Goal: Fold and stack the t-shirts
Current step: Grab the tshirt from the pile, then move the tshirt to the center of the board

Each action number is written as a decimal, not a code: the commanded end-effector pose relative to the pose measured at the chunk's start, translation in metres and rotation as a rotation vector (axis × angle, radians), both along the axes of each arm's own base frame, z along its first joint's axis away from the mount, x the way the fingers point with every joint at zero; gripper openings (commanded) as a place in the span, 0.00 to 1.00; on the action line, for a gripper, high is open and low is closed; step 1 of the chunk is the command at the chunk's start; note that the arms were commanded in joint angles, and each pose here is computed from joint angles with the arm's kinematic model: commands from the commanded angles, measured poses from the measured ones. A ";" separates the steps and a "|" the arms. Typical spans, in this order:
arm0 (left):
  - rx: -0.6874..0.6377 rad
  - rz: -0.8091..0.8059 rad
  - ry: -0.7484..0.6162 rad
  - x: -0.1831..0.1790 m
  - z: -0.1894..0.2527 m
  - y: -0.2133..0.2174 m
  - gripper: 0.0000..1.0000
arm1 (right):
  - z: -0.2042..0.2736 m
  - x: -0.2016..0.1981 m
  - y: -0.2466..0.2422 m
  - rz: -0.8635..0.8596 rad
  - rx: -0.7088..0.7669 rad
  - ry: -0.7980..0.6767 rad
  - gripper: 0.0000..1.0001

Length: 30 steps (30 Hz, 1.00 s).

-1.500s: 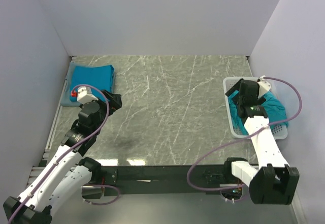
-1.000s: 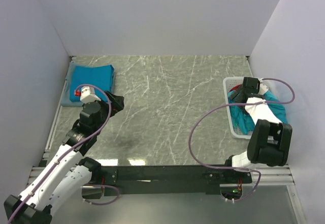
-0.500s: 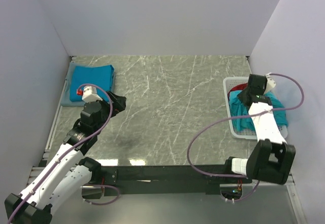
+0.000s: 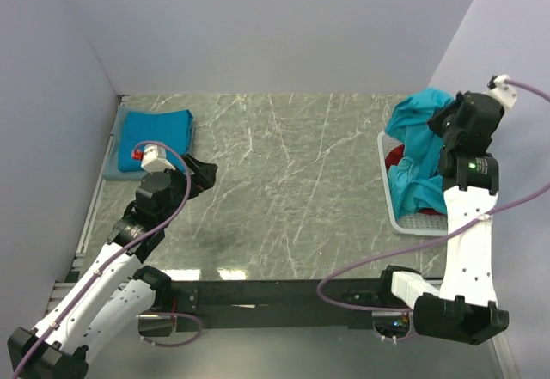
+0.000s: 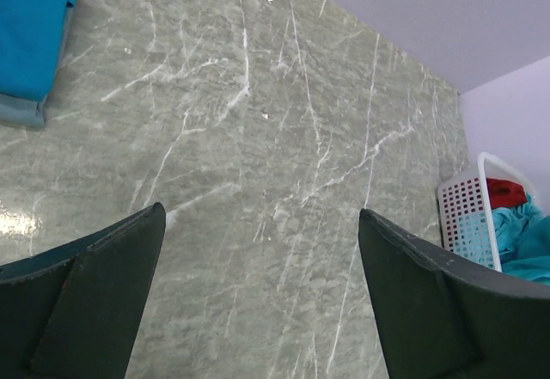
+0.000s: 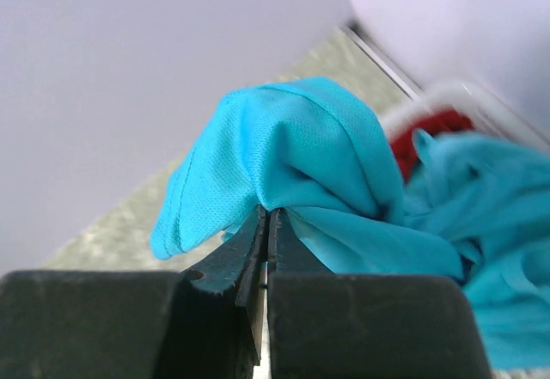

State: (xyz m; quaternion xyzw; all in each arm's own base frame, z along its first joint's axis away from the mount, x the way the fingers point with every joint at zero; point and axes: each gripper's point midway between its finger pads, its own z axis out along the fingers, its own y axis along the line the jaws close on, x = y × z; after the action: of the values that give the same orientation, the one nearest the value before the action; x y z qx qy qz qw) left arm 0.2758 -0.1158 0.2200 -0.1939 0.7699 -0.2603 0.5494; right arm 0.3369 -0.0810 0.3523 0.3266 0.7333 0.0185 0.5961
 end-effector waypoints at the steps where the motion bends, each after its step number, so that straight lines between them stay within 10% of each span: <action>1: -0.010 -0.019 -0.038 0.002 0.012 -0.004 0.99 | 0.068 -0.006 0.027 0.131 -0.067 -0.142 0.00; 22: -0.060 0.084 -0.030 -0.014 0.026 0.018 0.99 | 0.287 -0.033 0.333 1.100 -0.036 -0.698 0.00; 30: -0.058 0.109 0.003 -0.026 0.022 0.028 0.99 | 0.272 -0.023 0.376 1.170 0.064 -0.712 0.00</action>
State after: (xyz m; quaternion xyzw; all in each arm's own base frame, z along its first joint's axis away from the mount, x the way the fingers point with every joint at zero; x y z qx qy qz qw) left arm 0.2533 -0.0937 0.2238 -0.2365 0.7650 -0.2460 0.5461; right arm 0.3193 0.3031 0.6024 -0.1508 0.5857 0.4504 0.6568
